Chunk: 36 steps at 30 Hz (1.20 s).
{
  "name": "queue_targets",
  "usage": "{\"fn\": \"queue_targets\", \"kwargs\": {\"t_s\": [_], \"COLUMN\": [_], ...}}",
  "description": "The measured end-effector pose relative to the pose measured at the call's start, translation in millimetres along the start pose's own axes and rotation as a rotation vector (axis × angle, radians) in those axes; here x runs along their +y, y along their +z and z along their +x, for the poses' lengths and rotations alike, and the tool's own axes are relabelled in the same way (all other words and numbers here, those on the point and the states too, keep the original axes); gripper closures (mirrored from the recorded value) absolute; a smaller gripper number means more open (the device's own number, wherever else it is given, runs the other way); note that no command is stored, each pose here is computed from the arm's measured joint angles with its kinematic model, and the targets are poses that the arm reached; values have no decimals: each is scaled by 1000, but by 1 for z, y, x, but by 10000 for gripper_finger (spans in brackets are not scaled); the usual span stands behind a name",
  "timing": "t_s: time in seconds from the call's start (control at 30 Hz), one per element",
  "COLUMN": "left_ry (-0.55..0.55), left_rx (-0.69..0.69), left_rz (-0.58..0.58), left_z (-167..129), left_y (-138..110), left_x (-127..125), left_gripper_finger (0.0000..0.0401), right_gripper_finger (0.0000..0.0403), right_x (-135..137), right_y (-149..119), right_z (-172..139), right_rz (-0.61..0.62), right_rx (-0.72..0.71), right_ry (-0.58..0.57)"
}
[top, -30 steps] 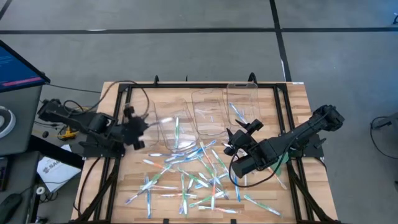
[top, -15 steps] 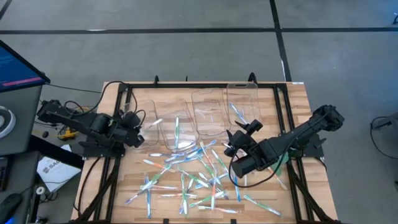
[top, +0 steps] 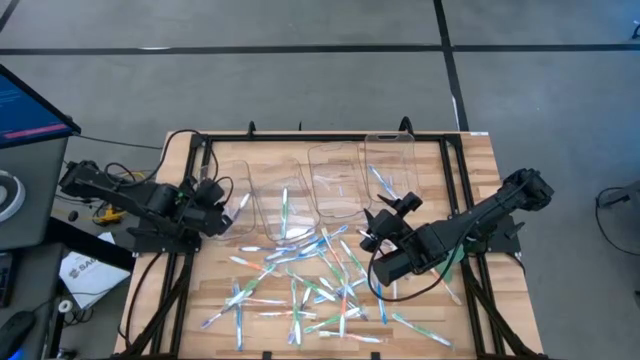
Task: Pick & Place Toothbrushes
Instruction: Adjust the left transparent bin
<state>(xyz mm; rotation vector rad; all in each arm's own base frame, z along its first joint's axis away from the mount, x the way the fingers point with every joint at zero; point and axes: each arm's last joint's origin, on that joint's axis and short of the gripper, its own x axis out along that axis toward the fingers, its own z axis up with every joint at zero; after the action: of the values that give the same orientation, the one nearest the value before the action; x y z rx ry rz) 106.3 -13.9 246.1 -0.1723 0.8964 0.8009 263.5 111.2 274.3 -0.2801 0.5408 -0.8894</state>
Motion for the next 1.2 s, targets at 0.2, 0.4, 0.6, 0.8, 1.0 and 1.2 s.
{"fn": "queue_targets", "kwargs": {"t_s": [0.2,0.4,0.6,0.8,1.0,1.2], "left_ry": [-141,-462,-618,-574,-529,-551], "left_rx": [-78,-295,-328,-281,-248,-177], "left_rz": [46,169,303,420,490,437], "left_z": [-12,-33,-42,-32,-21,-15], "left_y": [15,29,23,14,9,5], "left_x": [-11,-45,-76,-99,-113,-122], "left_gripper_finger": [315,315,313,270,192,143], "right_gripper_finger": [171,171,171,171,171,171], "right_x": [2,2,2,2,2,-1], "right_y": [2,2,2,2,3,6], "right_z": [0,0,0,0,2,12], "right_rz": [42,39,39,27,19,-8], "right_rx": [-10,-10,-10,-10,-7,5], "right_ry": [10,10,10,10,4,-23]}}
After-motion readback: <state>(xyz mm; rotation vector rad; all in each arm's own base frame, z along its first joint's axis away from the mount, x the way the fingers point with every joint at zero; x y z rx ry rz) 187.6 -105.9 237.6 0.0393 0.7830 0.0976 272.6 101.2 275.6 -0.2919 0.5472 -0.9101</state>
